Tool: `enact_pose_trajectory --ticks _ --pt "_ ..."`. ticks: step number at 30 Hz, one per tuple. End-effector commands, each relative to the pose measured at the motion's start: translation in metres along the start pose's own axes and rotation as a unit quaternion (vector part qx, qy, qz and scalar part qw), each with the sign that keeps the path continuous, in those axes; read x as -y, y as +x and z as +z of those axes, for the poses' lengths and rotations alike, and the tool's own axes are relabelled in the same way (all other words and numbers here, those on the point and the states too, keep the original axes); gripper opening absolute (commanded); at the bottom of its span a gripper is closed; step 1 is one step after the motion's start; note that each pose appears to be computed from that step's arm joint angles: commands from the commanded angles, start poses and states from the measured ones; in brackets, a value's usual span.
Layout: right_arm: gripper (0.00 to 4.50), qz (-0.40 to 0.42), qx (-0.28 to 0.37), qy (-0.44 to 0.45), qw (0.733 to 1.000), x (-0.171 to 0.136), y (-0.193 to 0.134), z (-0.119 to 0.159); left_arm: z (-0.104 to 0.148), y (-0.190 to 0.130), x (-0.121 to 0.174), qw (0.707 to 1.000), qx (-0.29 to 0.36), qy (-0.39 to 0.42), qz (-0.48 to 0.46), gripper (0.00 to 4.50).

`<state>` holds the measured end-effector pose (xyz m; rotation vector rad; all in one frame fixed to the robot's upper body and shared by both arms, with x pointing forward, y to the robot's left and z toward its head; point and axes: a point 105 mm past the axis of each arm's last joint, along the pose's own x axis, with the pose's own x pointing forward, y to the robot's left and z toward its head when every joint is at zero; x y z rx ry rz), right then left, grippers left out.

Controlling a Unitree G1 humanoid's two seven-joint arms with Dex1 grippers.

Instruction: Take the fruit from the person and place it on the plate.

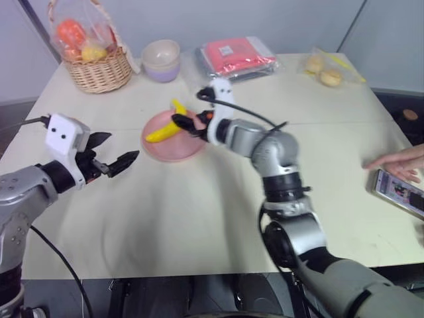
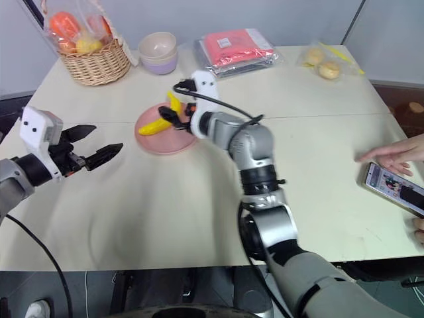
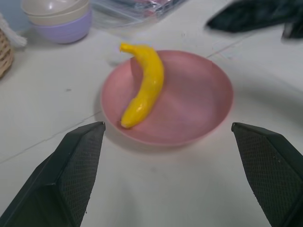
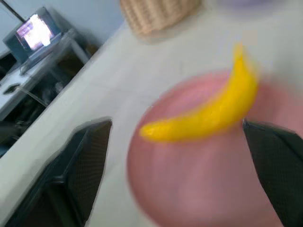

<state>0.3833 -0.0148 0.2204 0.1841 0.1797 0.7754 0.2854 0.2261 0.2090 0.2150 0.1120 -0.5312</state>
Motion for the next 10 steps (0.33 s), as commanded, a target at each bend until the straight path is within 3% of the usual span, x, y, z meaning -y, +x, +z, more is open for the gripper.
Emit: enact_pose_trajectory --ticks 1,5,10 --pt "4.47 0.026 0.028 -0.104 0.994 0.002 -0.042 0.019 0.01 0.001 0.002 1.0 0.011 0.018 -0.012 4.5" --pt "4.47 0.0 0.011 -0.197 0.98 0.029 -0.091 0.019 0.01 0.007 0.004 0.999 0.012 0.019 -0.025 4.5" --pt "4.47 0.047 -0.028 -0.27 0.961 0.028 -0.153 0.004 0.009 0.014 0.007 0.999 0.013 0.023 -0.042 4.5"
